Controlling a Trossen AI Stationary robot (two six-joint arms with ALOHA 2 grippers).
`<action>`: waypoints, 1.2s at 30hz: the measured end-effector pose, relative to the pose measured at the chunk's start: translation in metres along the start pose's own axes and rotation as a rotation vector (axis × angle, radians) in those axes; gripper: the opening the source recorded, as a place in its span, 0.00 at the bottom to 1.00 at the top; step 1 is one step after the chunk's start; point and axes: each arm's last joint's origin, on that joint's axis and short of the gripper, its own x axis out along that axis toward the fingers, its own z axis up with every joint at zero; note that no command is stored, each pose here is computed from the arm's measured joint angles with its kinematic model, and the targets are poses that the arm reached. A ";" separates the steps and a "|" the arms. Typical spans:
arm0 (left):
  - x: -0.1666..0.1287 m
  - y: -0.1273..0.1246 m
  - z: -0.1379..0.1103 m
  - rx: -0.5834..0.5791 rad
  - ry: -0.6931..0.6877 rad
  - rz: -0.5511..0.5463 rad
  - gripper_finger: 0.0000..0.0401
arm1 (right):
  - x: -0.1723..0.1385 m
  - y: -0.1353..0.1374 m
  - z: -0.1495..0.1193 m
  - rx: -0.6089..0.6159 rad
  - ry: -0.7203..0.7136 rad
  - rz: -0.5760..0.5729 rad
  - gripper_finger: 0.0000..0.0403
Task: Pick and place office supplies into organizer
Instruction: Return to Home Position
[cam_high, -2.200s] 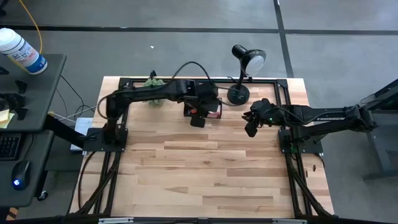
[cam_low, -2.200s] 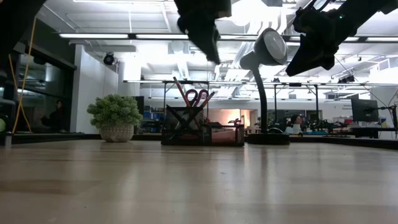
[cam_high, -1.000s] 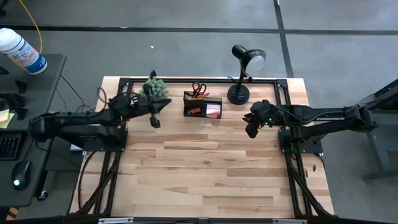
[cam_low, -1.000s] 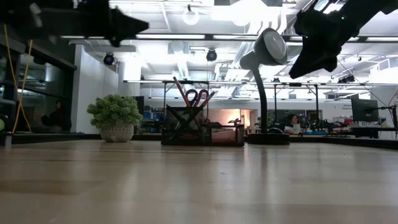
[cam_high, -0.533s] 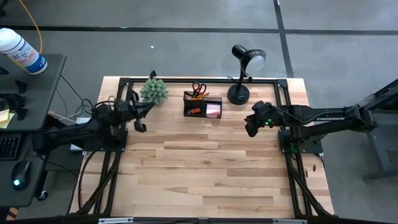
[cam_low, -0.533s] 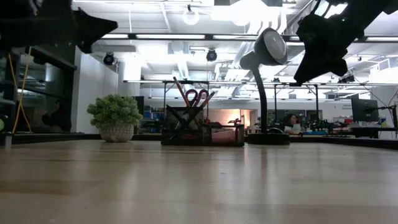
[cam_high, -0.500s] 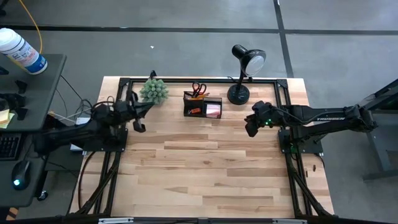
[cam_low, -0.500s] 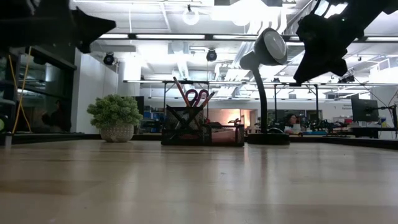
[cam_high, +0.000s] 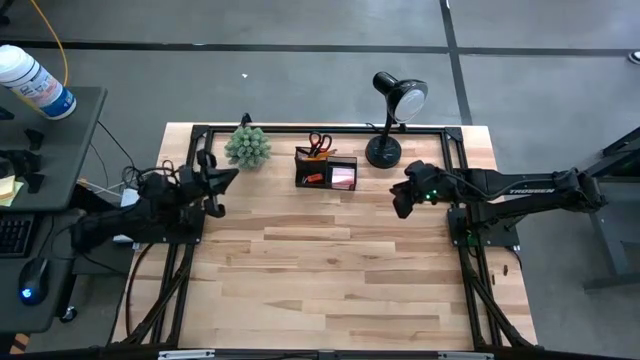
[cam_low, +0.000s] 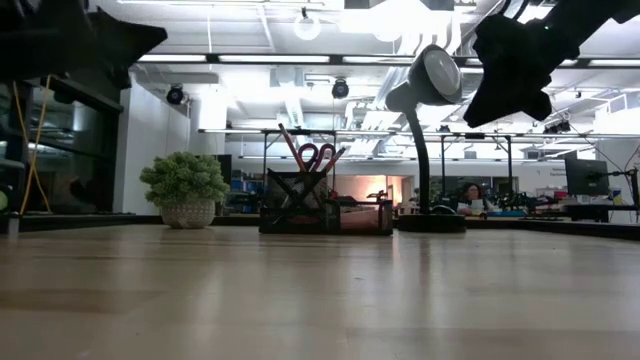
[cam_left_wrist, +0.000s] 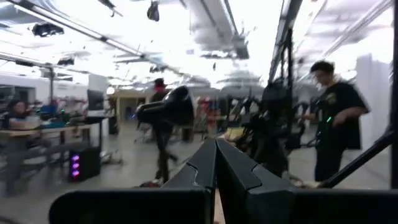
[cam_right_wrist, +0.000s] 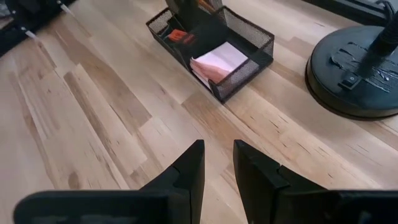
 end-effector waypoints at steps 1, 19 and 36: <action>0.000 -0.001 -0.003 -0.013 -0.022 -0.010 0.00 | 0.000 0.000 0.000 0.001 -0.004 0.003 0.19; -0.003 -0.021 -0.007 -0.001 -0.016 -0.097 0.00 | 0.000 0.001 0.002 -0.029 -0.023 0.013 0.19; -0.008 -0.026 -0.038 0.127 0.291 -0.245 0.00 | 0.031 -0.018 -0.039 -0.150 -0.076 0.134 0.19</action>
